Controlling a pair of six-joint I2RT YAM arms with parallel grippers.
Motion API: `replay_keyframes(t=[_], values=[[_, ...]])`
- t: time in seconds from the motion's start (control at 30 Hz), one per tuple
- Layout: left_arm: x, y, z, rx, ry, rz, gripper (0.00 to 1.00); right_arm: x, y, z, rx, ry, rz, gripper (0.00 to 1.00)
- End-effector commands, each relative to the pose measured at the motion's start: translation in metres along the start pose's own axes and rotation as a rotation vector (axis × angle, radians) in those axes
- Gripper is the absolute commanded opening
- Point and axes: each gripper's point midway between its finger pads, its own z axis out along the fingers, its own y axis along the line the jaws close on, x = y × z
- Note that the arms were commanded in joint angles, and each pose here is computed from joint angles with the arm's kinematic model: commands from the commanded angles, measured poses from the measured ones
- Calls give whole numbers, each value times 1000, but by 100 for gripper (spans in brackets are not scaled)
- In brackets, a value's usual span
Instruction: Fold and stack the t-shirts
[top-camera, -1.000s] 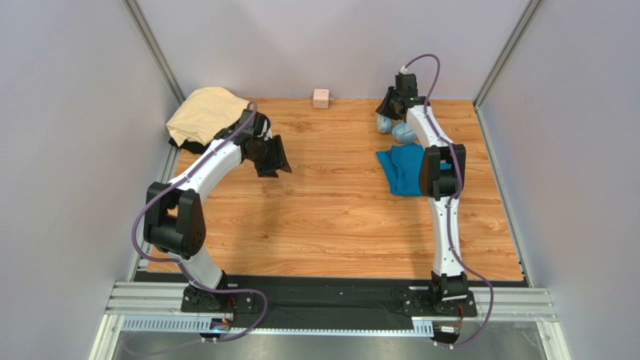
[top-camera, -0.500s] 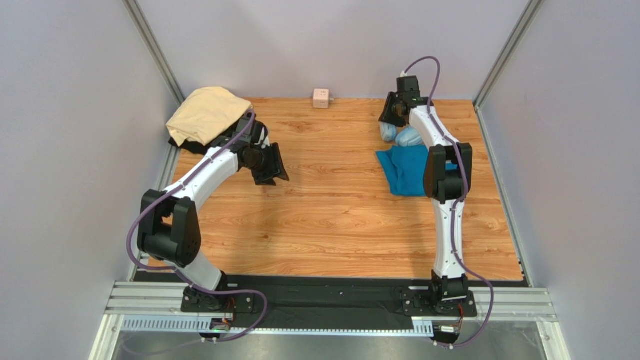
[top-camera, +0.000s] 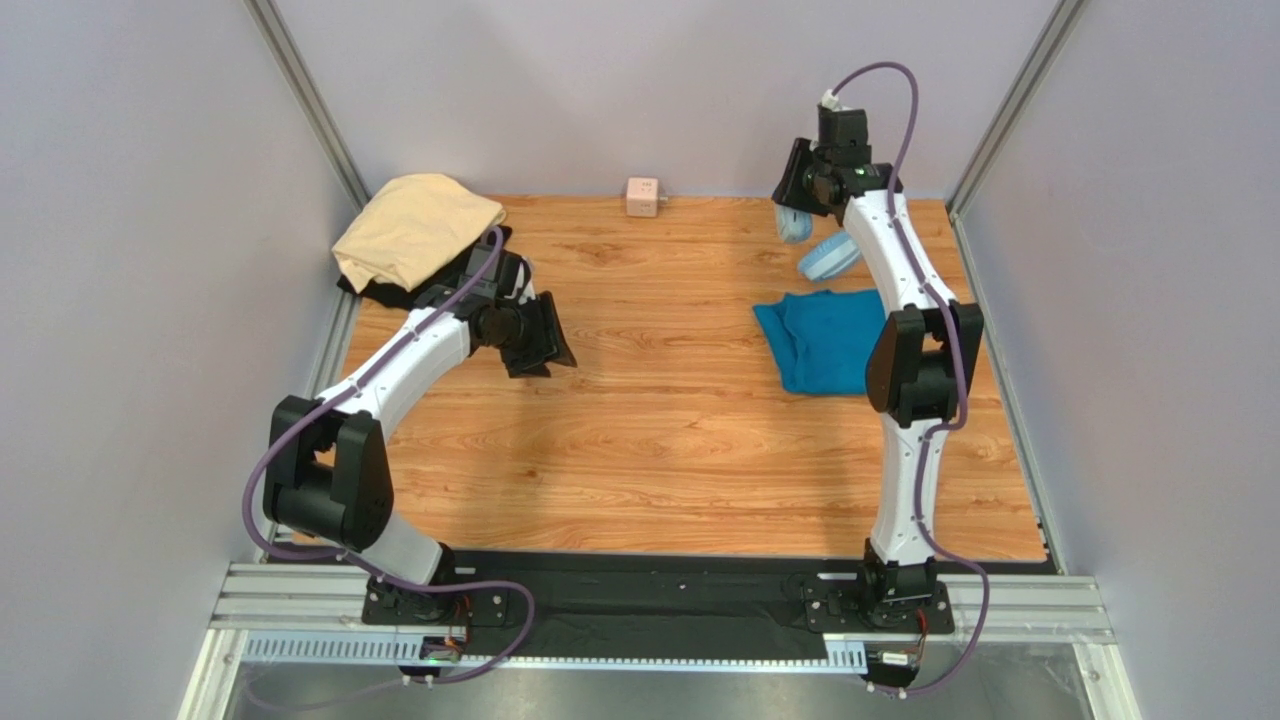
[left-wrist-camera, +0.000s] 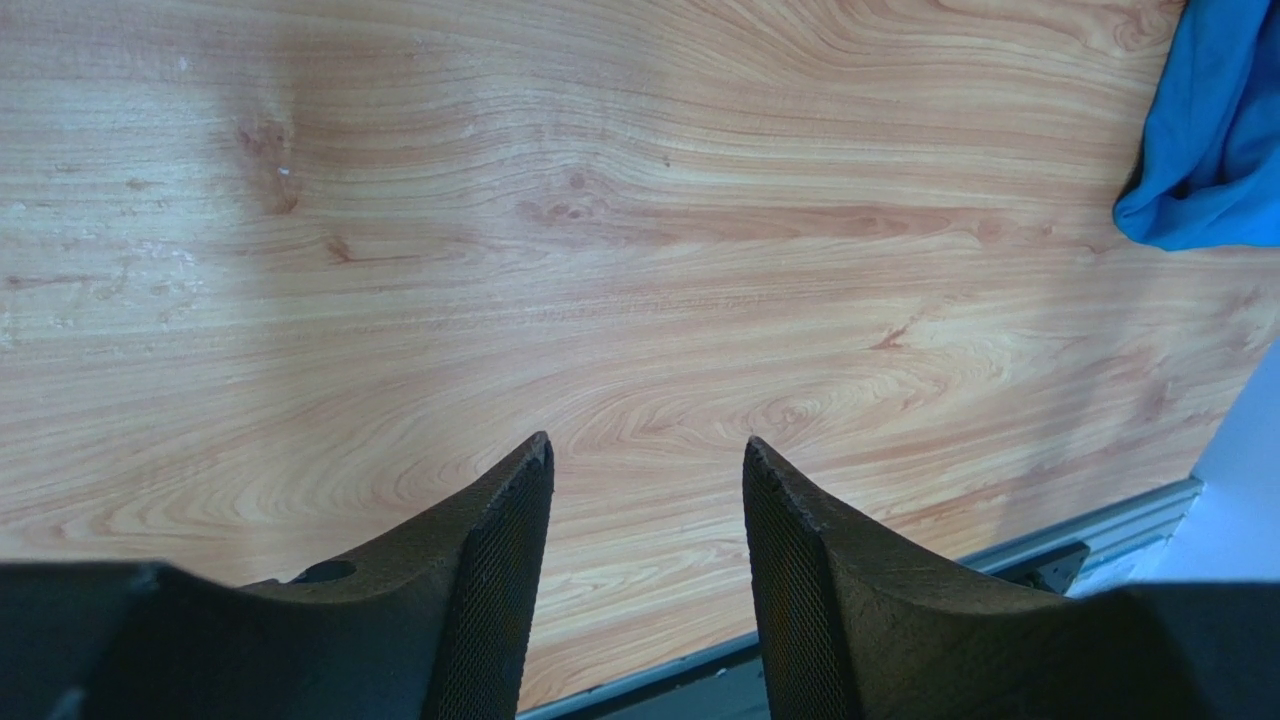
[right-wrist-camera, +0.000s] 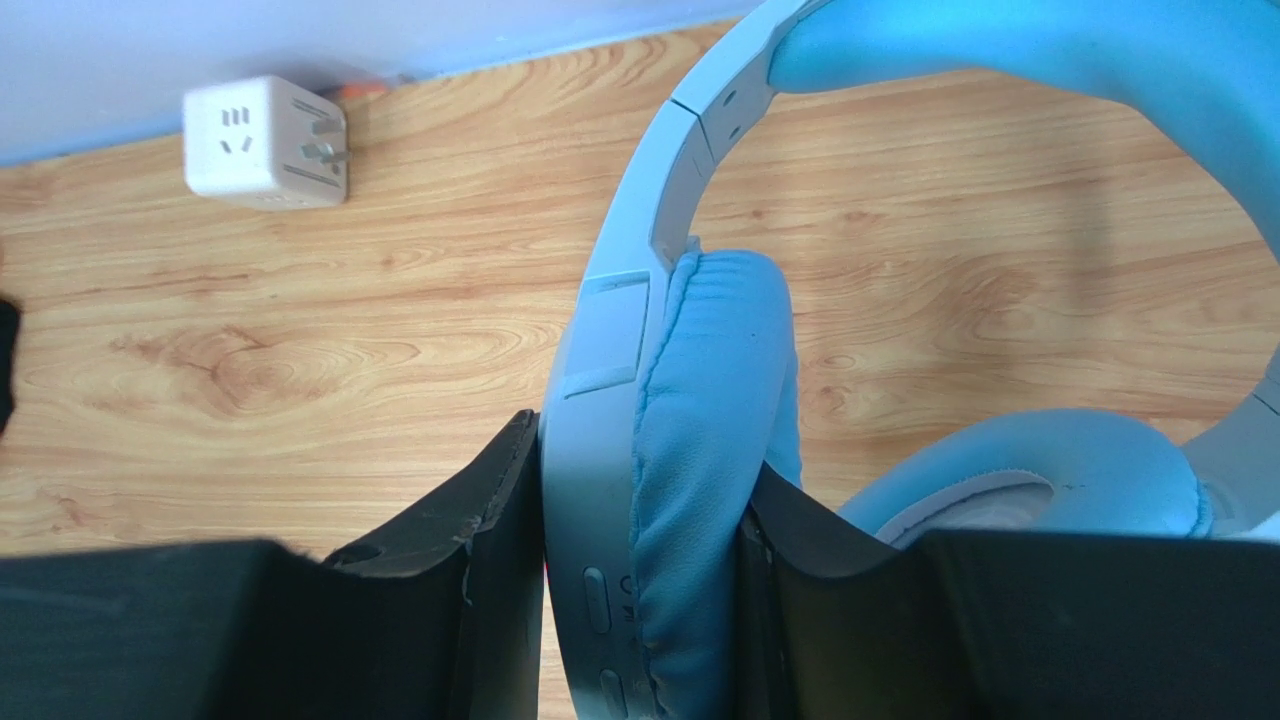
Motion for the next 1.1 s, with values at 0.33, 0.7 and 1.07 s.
replay_keyframes(t=[0.33, 0.7, 1.07], values=[[-12, -23, -15, 90, -62, 25, 57, -7, -28, -160, 135, -86, -44, 0], [-17, -35, -4, 141, -33, 38, 56, 112, -68, -241, 194, 51, 60, 0], [-10, -52, -10, 168, -39, 85, 56, 212, -102, -253, 305, 241, 124, 0]])
